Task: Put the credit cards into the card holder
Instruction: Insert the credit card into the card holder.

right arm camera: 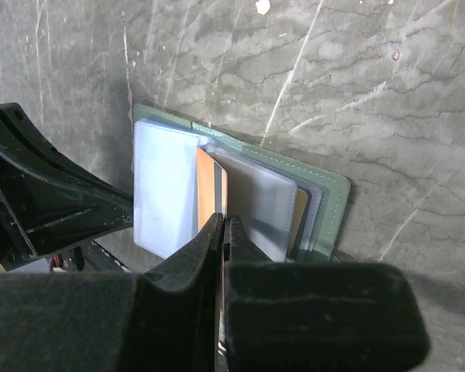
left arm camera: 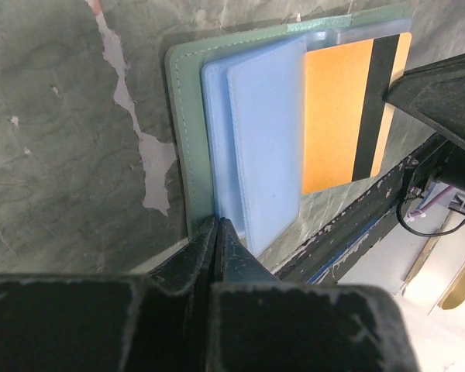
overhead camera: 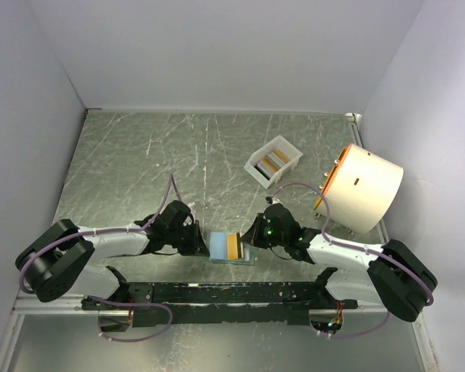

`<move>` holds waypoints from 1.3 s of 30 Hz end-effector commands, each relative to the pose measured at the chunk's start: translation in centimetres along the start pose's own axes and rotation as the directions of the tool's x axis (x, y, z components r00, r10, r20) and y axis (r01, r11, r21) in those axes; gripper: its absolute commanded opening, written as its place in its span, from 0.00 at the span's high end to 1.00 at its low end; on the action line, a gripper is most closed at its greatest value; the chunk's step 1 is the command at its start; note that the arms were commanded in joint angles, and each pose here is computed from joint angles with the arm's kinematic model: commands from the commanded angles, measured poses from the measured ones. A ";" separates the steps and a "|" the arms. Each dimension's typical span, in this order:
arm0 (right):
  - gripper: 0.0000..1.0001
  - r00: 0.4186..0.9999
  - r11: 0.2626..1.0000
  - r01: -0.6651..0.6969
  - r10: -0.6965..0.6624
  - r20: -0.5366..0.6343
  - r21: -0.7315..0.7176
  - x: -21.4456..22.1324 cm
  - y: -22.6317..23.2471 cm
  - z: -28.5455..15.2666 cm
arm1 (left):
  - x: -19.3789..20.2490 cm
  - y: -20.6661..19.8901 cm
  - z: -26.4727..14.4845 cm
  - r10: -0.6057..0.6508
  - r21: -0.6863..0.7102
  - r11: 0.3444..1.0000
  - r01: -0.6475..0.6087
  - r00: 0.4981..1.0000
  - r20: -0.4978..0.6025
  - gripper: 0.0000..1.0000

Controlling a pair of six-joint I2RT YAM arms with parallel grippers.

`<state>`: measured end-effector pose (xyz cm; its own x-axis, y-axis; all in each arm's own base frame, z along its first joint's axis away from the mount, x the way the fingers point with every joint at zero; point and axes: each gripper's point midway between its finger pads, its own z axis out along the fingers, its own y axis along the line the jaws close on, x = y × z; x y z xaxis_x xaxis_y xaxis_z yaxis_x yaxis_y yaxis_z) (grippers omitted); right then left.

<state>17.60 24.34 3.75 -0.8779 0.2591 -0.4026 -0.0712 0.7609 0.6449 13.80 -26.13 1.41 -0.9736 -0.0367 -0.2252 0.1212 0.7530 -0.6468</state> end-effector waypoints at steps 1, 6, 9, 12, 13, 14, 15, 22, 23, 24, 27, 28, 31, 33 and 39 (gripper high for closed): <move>1.00 1.000 1.000 -0.021 0.021 -0.018 0.016 0.8 -0.7 0.3 | 0.2 1.8 -0.2 0.020 -0.094 0.995 -0.020 1.000 0.004 0.92; 1.00 0.999 0.999 -0.037 0.038 -0.023 0.028 0.9 -0.8 0.3 | 0.6 2.1 0.1 0.018 -0.095 0.995 -0.019 1.000 -0.007 0.92; 1.00 0.999 0.998 -0.045 0.045 -0.014 0.035 0.8 -1.0 0.3 | 0.7 2.2 0.1 0.018 -0.097 0.995 -0.019 1.000 -0.011 0.92; 1.00 0.998 0.998 -0.055 0.055 -0.011 0.037 0.9 -1.2 0.3 | 0.8 2.3 0.1 0.018 -0.098 0.995 -0.019 1.000 -0.010 0.92; 1.00 0.998 0.998 -0.059 0.059 -0.011 0.035 0.9 -1.2 0.3 | 0.9 2.3 0.1 0.017 -0.099 0.995 -0.018 1.000 -0.011 0.92; 1.00 0.998 0.997 -0.064 0.064 -0.012 0.036 1.0 -1.3 0.3 | 1.0 2.3 0.1 0.017 -0.099 0.995 -0.018 1.000 -0.011 0.92; 1.00 0.998 0.997 -0.066 0.067 -0.012 0.035 1.1 -1.3 0.3 | 1.0 2.4 0.0 0.016 -0.099 0.995 -0.017 1.000 -0.012 0.92; 1.00 0.996 0.996 -0.089 0.089 -0.001 0.025 1.1 -1.3 0.4 | 1.2 2.4 0.0 0.013 -0.097 0.995 -0.015 1.000 -0.013 0.91; 1.00 0.996 0.996 -0.089 0.089 0.000 0.023 1.0 -1.3 0.5 | 1.3 2.4 0.0 0.014 -0.097 0.995 -0.015 1.000 -0.014 0.91; 1.00 0.996 0.996 -0.091 0.091 0.000 0.021 1.0 -1.3 0.5 | 1.3 2.4 0.0 0.012 -0.097 0.995 -0.014 1.000 -0.014 0.91; 1.00 0.995 0.995 -0.098 0.098 0.011 0.018 0.9 -1.3 0.6 | 1.4 2.3 0.1 0.012 -0.094 0.995 -0.013 1.000 -0.017 0.92; 1.00 0.995 0.995 -0.102 0.102 0.018 0.018 0.8 -1.4 0.6 | 1.4 2.4 0.2 0.011 -0.096 0.995 -0.012 1.000 -0.017 0.92; 1.00 0.994 0.994 -0.108 0.107 0.037 0.018 0.6 -1.5 0.6 | 1.5 2.3 0.3 0.011 -0.092 0.996 -0.013 1.000 -0.022 0.92; 1.00 0.993 0.994 -0.112 0.112 0.046 0.011 0.5 -1.5 0.6 | 1.7 2.4 0.3 0.008 -0.090 0.996 -0.010 1.000 -0.026 0.91; 1.00 0.991 0.993 -0.116 0.115 0.063 0.008 0.2 -1.5 0.8 | 1.8 2.3 0.4 0.006 -0.087 0.996 -0.008 1.000 -0.027 0.92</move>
<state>17.34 24.24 2.65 -0.8692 0.3453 -0.3541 0.0053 0.7224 0.6914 13.71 -26.13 1.36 -0.9710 -0.0342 -0.2365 0.1286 0.7592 -0.6381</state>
